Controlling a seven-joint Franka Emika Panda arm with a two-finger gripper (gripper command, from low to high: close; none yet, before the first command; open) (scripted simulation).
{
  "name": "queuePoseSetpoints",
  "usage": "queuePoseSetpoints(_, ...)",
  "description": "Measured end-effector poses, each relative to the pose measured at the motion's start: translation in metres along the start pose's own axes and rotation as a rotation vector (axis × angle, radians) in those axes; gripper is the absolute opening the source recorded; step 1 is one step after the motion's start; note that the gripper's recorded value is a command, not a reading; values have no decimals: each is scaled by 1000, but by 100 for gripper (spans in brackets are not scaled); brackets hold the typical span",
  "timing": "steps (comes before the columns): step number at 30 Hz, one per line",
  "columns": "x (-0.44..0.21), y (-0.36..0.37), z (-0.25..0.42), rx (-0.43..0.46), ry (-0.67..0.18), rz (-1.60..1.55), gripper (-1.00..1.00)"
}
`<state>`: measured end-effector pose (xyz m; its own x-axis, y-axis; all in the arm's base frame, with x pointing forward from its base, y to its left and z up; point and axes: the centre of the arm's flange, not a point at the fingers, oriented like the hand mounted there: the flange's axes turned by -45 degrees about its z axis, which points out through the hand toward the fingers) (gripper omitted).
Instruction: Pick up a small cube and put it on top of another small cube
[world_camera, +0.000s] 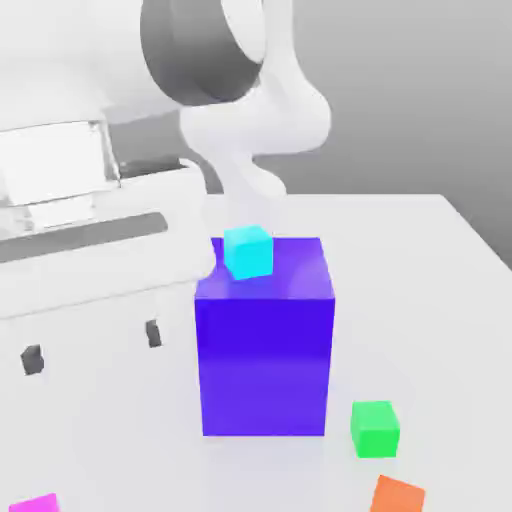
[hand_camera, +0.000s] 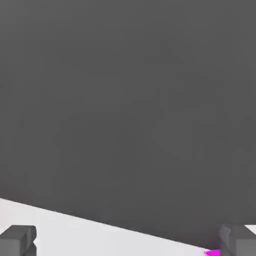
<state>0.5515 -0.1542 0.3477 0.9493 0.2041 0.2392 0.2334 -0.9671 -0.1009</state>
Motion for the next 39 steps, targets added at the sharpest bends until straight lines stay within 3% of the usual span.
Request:
queuePoseSetpoints(11,-62,80,123,-74,-221,-106,0)
queuePoseSetpoints(15,-81,94,180,-88,-246,-123,0)
queuePoseSetpoints(16,-84,95,191,-88,-247,-123,-100)
queuePoseSetpoints(22,-86,95,196,-85,-248,-123,-100)
queuePoseSetpoints(26,-74,91,149,-86,-248,-124,-100)
queuePoseSetpoints(33,-54,-60,149,-2,-284,-264,-100)
queuePoseSetpoints(39,-68,-209,137,18,-296,-472,-100)
